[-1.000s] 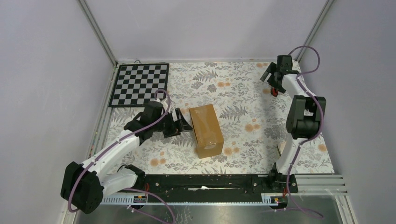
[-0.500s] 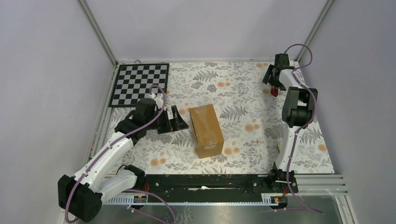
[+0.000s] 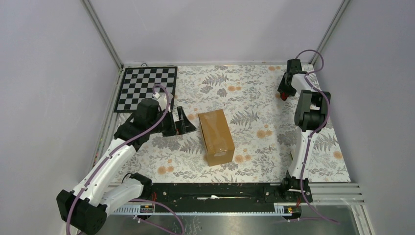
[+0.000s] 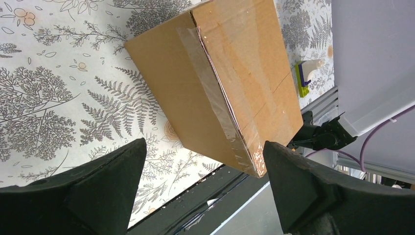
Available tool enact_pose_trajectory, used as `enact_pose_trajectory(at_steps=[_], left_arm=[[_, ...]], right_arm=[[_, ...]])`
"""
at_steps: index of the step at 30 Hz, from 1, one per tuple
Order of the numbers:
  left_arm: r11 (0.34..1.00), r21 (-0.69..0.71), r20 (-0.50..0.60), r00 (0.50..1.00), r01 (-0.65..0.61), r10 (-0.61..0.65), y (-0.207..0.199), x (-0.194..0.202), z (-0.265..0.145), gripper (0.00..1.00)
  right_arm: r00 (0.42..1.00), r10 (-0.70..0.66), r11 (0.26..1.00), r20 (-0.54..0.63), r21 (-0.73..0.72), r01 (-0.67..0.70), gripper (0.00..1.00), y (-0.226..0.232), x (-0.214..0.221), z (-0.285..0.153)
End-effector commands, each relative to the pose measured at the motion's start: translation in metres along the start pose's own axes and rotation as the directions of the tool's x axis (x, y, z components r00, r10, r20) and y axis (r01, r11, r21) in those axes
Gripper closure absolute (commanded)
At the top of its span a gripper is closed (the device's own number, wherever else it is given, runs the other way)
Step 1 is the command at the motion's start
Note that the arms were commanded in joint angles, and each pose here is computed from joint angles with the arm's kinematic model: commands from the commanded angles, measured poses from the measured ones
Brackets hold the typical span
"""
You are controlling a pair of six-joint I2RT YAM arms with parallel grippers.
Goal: Unpack the express box
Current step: Pick up the knife from the center of the board.
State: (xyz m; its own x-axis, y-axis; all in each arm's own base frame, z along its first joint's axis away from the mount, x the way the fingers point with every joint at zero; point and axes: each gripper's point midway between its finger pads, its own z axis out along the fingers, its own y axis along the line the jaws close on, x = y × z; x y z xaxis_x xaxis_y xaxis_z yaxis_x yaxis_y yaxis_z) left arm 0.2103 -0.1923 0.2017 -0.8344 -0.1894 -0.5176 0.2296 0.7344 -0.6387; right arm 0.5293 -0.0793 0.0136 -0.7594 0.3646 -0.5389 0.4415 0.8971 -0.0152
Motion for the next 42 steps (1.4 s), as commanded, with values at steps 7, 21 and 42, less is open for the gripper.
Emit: enact_pose_trajectory(at_steps=[7, 21, 42], left_arm=[[0.995, 0.084, 0.086, 0.995, -0.051, 0.044, -0.035, -0.031, -0.024, 0.01], [0.994, 0.107, 0.114, 0.993, -0.039, 0.027, -0.054, -0.062, -0.022, 0.01], [0.988, 0.155, 0.140, 0.990, -0.022, 0.000, -0.071, -0.091, -0.010, 0.01]], right_arm=[[0.999, 0.044, 0.999, -0.029, -0.018, -0.044, 0.86, 0.000, 0.014, -0.010], [0.996, 0.092, 0.994, 0.000, -0.067, -0.092, 1.00, -0.007, 0.027, -0.095], [0.976, -0.029, 0.948, 0.214, -0.304, 0.094, 1.00, 0.073, 0.051, -0.267]])
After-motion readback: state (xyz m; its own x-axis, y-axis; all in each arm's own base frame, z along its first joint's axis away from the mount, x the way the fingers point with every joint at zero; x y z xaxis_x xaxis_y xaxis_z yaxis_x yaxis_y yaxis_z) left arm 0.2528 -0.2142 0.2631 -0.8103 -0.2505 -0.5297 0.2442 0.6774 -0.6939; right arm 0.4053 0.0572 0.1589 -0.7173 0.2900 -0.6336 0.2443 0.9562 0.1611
